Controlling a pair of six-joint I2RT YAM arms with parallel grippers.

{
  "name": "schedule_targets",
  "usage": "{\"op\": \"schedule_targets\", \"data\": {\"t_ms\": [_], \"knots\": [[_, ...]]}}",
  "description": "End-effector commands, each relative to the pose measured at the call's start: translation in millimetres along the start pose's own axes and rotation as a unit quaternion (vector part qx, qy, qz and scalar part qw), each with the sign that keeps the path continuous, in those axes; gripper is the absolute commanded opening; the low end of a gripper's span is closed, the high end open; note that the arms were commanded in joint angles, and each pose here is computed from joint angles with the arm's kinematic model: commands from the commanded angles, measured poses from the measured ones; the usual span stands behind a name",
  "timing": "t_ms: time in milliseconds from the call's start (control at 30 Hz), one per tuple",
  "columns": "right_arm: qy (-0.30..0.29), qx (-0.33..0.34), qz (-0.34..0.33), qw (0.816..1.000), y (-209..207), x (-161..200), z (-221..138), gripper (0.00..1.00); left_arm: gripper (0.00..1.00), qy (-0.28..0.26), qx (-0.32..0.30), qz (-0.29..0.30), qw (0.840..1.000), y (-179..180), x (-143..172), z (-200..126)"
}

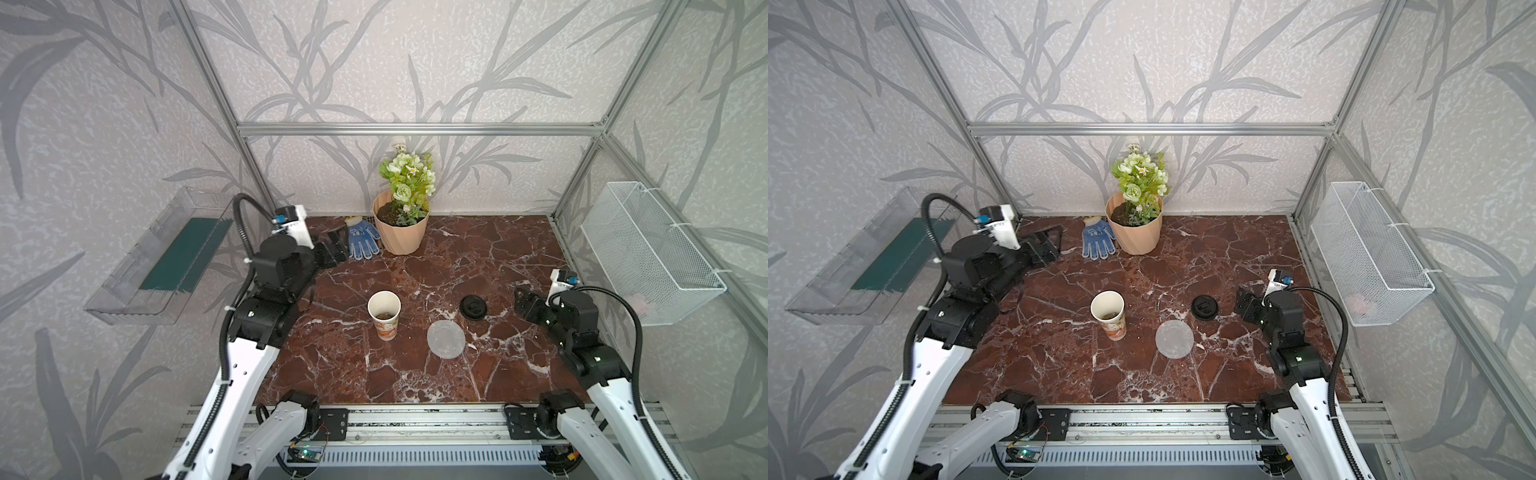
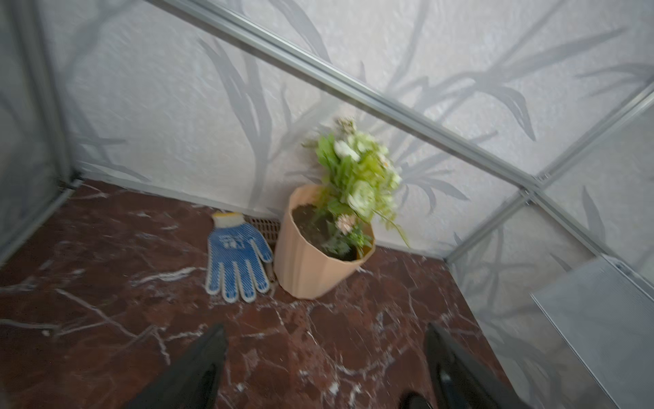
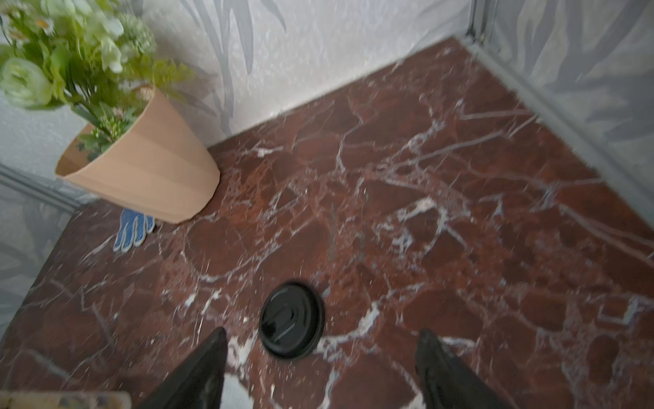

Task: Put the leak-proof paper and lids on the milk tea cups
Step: Pick up the leak-proof paper from the center of the board.

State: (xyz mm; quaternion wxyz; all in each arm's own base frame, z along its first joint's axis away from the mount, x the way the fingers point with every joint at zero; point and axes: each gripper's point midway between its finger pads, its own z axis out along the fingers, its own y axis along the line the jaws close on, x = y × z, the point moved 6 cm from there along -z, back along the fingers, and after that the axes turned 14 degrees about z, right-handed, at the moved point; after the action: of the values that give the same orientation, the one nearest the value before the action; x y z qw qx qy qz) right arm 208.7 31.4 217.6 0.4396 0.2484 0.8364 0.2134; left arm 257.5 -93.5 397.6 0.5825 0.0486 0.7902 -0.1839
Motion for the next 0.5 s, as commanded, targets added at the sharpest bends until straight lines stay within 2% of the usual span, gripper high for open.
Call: {"op": "schedule_targets", "data": {"t_ms": [0,100,167,267,333,467], "knots": [[0.124,0.002,0.046,0.991,-2,32,-8,0.80,0.88,0.148,0.052,-0.011,0.988,-37,50,5],[0.179,0.004,0.060,0.982,-5,48,-9,0.80,0.88,0.218,0.115,0.000,0.969,-85,85,23],[0.209,-0.005,0.074,0.975,-6,58,-9,0.79,0.88,0.269,0.143,0.038,0.952,-117,111,34],[0.237,-0.008,0.088,0.968,-10,70,-10,0.79,0.88,0.345,0.131,0.090,0.925,-142,150,52],[0.250,-0.011,0.097,0.963,-13,77,-10,0.79,0.88,0.390,0.107,0.093,0.910,-145,172,63],[0.286,-0.036,0.120,0.950,-14,100,-3,0.71,0.90,0.469,0.096,0.081,0.874,-151,218,80]]}}
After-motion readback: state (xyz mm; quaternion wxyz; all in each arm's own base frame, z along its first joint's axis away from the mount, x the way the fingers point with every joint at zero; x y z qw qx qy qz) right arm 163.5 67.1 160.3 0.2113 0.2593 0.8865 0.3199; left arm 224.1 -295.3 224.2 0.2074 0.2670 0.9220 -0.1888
